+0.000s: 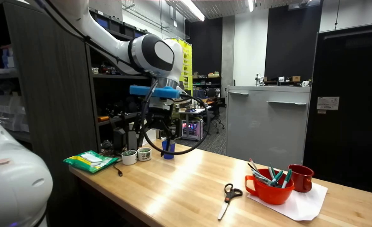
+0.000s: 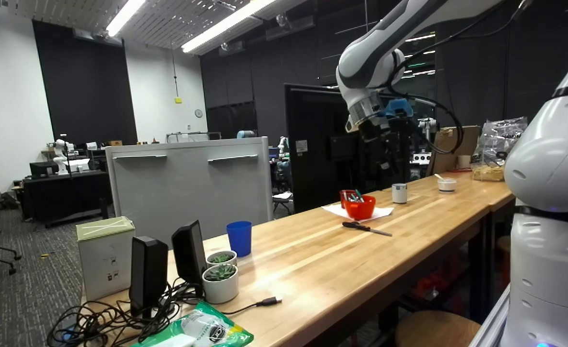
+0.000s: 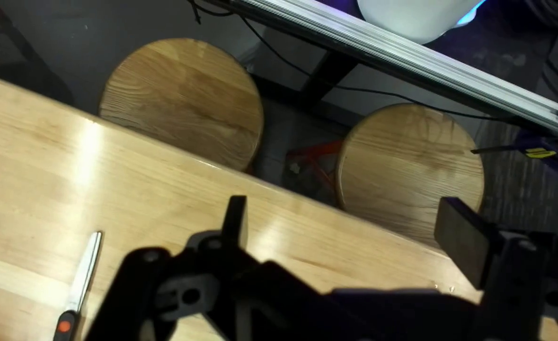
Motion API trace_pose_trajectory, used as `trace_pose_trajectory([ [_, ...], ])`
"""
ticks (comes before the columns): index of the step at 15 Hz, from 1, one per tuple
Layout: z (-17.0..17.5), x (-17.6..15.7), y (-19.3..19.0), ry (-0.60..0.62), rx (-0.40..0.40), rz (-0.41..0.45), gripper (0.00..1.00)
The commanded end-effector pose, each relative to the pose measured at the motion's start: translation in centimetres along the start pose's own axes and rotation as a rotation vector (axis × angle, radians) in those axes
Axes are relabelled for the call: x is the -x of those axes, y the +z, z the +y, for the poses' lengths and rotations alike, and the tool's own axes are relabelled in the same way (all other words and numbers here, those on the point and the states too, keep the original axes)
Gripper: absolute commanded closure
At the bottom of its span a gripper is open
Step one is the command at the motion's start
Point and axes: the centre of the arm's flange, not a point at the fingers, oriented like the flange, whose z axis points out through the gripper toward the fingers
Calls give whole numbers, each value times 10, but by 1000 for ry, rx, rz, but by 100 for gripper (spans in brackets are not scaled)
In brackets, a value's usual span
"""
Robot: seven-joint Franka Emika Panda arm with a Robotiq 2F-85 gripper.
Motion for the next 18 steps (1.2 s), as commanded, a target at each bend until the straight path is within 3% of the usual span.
trace_pose_trajectory([
  [1,0,0,0,0,0,-1,0],
  [5,-2,-1,0,-4,3,-2,0],
  [7,4,-9,1,60,7,12,0],
  [14,62,-42,27,319,-111,339,0],
  [18,103,-59,40,431,-4,524,0],
])
